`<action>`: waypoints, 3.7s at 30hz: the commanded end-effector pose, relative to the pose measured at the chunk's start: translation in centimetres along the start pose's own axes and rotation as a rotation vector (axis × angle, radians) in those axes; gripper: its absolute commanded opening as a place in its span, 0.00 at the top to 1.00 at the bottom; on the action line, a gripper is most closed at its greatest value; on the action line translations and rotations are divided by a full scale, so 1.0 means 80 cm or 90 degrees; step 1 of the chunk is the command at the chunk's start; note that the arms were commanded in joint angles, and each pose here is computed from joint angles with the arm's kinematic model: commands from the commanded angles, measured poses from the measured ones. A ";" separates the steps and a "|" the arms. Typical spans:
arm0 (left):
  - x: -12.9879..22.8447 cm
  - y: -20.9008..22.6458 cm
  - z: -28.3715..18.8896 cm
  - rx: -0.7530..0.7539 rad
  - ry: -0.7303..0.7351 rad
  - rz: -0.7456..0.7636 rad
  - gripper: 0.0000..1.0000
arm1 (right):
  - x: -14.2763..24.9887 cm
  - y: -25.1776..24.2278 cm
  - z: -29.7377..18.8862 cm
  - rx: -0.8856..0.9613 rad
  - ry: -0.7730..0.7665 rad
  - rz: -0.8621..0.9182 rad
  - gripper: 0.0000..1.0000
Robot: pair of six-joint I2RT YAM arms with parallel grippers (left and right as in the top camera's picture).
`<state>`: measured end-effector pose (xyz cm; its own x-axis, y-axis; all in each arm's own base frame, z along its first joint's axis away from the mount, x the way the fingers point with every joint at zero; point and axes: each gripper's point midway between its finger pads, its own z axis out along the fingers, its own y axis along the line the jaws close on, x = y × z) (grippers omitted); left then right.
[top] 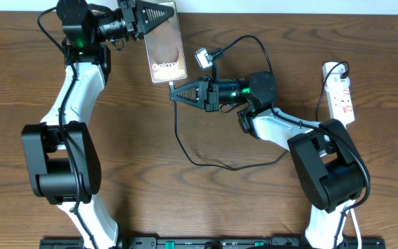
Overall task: Plug charger to phone and switch on socket
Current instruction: 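Align the held plug with the phone's bottom charging port, then push the plug up into the phone's port with the right gripper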
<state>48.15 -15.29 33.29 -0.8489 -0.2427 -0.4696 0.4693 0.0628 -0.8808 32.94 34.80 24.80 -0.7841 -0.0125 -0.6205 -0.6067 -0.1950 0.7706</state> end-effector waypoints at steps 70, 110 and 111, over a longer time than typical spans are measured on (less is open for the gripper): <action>-0.003 -0.009 -0.001 0.002 -0.003 0.034 0.93 | -0.002 -0.004 0.005 0.006 -0.013 0.027 0.99; -0.002 -0.009 -0.001 0.003 -0.001 0.013 0.93 | -0.006 -0.006 0.005 0.011 -0.026 0.037 0.99; -0.002 -0.009 -0.001 0.003 -0.001 0.013 0.93 | -0.008 -0.007 0.005 0.012 -0.031 0.042 0.99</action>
<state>48.37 -15.23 33.30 -0.8472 -0.2545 -0.4663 0.4659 0.0657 -0.8824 33.53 34.90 24.63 -0.8135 0.0035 -0.5816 -0.5728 -0.1775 0.8002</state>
